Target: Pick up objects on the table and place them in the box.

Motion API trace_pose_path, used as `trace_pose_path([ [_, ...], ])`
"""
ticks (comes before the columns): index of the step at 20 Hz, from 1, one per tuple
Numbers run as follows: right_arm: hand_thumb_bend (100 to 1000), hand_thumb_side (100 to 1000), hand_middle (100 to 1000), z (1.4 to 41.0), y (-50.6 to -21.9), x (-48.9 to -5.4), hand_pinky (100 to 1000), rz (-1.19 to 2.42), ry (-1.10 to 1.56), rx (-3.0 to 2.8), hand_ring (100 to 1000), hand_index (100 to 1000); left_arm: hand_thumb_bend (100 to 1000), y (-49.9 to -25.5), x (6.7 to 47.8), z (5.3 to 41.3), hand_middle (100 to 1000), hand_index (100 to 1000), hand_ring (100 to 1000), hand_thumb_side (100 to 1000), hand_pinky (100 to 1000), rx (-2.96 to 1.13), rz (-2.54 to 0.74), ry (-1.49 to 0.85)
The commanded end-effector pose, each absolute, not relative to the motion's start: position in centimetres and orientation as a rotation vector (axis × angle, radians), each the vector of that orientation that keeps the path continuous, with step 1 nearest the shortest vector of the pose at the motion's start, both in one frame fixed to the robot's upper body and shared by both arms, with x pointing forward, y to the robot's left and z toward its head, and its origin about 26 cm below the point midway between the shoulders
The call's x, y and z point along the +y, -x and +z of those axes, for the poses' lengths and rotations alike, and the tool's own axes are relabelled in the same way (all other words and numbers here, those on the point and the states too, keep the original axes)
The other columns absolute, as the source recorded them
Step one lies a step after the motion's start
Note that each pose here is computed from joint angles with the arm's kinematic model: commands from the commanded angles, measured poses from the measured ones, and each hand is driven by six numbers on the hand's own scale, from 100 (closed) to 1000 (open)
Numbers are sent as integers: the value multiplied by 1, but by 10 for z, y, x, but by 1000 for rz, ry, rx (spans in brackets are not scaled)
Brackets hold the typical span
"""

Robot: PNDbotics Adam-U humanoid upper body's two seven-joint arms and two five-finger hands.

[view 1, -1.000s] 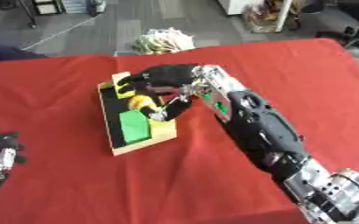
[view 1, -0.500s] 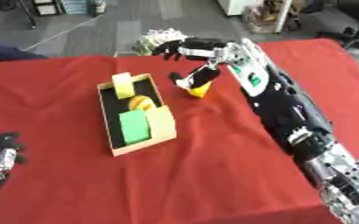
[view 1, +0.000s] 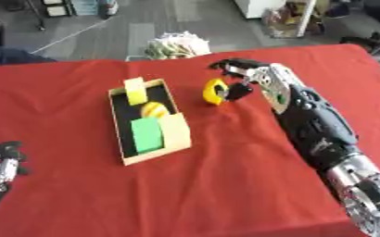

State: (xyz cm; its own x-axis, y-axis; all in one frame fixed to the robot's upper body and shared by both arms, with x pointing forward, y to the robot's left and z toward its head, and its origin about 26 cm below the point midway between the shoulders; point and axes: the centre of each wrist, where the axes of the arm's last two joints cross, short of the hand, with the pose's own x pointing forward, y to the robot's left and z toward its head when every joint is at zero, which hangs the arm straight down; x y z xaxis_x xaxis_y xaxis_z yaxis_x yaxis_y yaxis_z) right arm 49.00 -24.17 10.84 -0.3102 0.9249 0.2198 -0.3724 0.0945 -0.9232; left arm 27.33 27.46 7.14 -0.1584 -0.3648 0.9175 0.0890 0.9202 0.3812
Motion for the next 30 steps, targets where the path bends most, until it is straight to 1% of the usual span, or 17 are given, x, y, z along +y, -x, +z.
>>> trace_pose_path([
  [1,100,223,924,110,-492,-244,800,1472,692,-1225,862,988,100,-275,275,78,572,785,536,650,738,-1708,-416,-212],
  [3,100,236,851,104,-491,-243,770,1474,712,-1208,818,962,100,-275,275,78,572,785,535,649,738,-1707,-415,-213],
  [5,100,243,737,101,-491,-242,710,1470,740,-1207,733,909,100,-275,275,78,572,785,534,651,737,-1707,-413,-212],
  [6,100,239,636,100,-490,-242,681,1462,760,-1218,677,852,100,-275,275,78,572,785,534,651,737,-1707,-413,-211],
  [7,100,234,561,101,-490,-241,656,1450,782,-1237,624,781,100,-275,275,77,571,785,534,652,737,-1706,-413,-210],
  [8,100,222,475,103,-490,-241,612,1430,812,-1269,558,671,100,-275,275,77,571,785,534,651,737,-1705,-412,-211],
  [10,100,188,377,110,-491,-238,550,1379,871,-1365,479,558,100,-275,275,77,571,784,533,650,737,-1705,-410,-214],
  [11,100,165,343,115,-492,-235,525,1354,889,-1422,456,526,100,-275,276,77,570,784,533,650,737,-1706,-409,-215],
  [14,100,131,312,137,-493,-223,495,1278,892,-1629,434,500,100,-275,276,77,570,784,532,650,737,-1706,-406,-219],
  [17,100,131,320,158,-491,-201,500,1257,808,-1801,443,510,100,-275,276,77,569,784,531,651,736,-1706,-404,-219],
  [19,100,143,335,164,-489,-182,512,1297,722,-1858,458,526,100,-275,275,77,569,783,531,651,736,-1706,-405,-217],
  [22,100,152,351,161,-486,-153,531,1399,603,-1870,474,540,100,-275,274,77,569,783,531,651,736,-1707,-410,-207],
  [23,100,106,353,158,-485,-145,537,1431,575,-1861,481,545,100,-275,273,77,568,783,531,651,736,-1707,-413,-203],
  [24,100,163,362,153,-484,-138,543,1458,552,-1848,486,550,100,-275,273,77,568,783,530,650,736,-1707,-415,-201],
  [27,100,171,377,138,-480,-121,552,1511,513,-1808,496,564,100,-276,271,78,568,783,530,649,736,-1710,-423,-193],
  [29,100,170,408,130,-478,-114,565,1537,513,-1786,511,590,100,-276,271,78,568,783,530,650,736,-1711,-427,-189],
  [30,100,169,442,126,-478,-112,581,1550,522,-1777,531,619,100,-276,271,78,567,783,529,650,736,-1710,-428,-188],
])
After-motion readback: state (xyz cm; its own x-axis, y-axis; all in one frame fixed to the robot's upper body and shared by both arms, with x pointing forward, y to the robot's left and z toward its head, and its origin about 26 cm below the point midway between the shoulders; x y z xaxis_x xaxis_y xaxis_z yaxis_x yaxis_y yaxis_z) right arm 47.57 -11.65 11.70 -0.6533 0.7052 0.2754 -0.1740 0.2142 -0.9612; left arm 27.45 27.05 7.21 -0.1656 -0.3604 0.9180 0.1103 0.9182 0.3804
